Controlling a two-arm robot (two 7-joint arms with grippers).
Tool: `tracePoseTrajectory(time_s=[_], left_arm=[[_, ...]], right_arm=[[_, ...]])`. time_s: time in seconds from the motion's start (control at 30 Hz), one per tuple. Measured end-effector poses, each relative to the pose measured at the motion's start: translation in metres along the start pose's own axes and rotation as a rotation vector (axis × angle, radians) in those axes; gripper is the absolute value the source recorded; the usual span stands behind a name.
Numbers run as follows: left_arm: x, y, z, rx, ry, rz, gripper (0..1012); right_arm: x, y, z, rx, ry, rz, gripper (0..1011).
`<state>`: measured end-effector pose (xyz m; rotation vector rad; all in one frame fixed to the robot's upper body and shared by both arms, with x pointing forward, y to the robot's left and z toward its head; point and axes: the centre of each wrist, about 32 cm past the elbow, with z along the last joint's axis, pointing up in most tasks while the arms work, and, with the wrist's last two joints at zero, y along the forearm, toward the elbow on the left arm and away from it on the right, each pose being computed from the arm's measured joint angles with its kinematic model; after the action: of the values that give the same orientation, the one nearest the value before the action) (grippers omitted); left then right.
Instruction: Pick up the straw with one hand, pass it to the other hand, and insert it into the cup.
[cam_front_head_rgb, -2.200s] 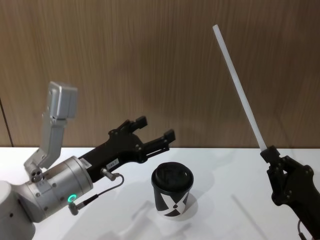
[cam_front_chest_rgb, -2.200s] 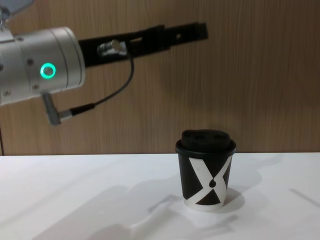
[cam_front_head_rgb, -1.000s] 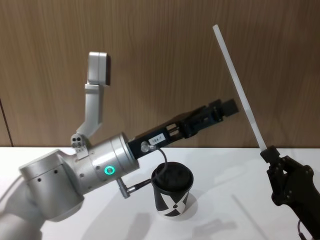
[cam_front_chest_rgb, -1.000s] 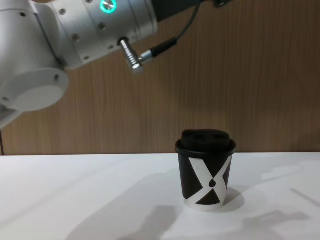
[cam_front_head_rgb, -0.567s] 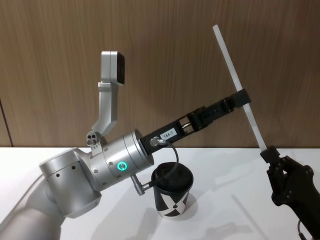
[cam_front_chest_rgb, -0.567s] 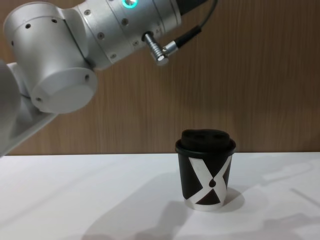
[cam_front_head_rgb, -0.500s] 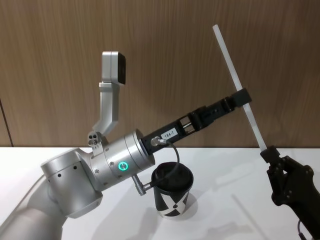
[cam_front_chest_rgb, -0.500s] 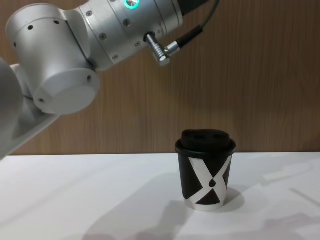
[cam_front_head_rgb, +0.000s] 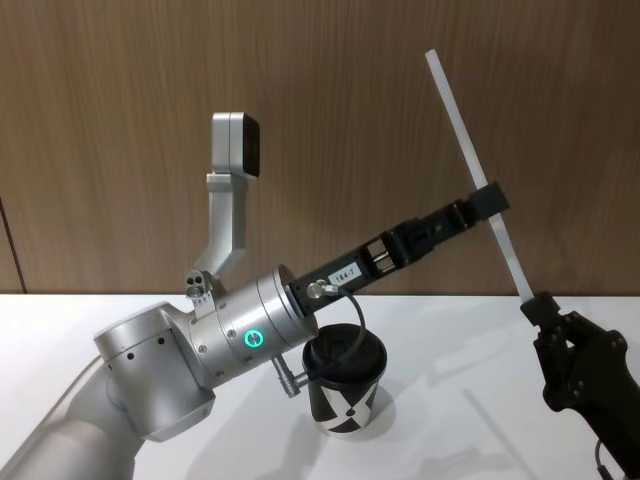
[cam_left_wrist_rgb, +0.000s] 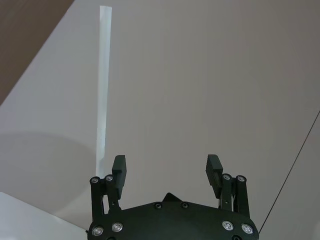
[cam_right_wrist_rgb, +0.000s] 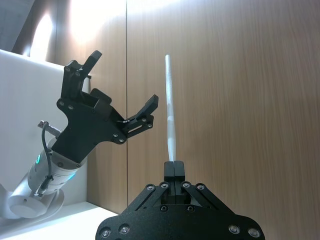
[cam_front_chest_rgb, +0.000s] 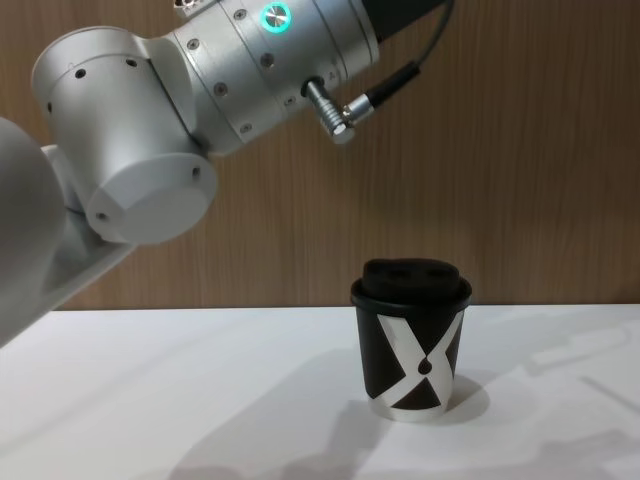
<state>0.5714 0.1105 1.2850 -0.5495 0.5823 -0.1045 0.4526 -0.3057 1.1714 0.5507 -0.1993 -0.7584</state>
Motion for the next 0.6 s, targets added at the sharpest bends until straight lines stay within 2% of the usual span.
tracePoseTrajectory(time_s=[0.27,0.6], left_arm=[[0.0020,0.0002,-0.0016,0.004,-0.004,-0.008,1000],[0.0037,0.0020,-0.0019,0.014,-0.029,0.003,1000]], right_arm=[[0.0000,0.0000,0.0000,0.000,0.000,0.000,0],[0.0000,0.0000,0.0000,0.000,0.000,0.000,0]])
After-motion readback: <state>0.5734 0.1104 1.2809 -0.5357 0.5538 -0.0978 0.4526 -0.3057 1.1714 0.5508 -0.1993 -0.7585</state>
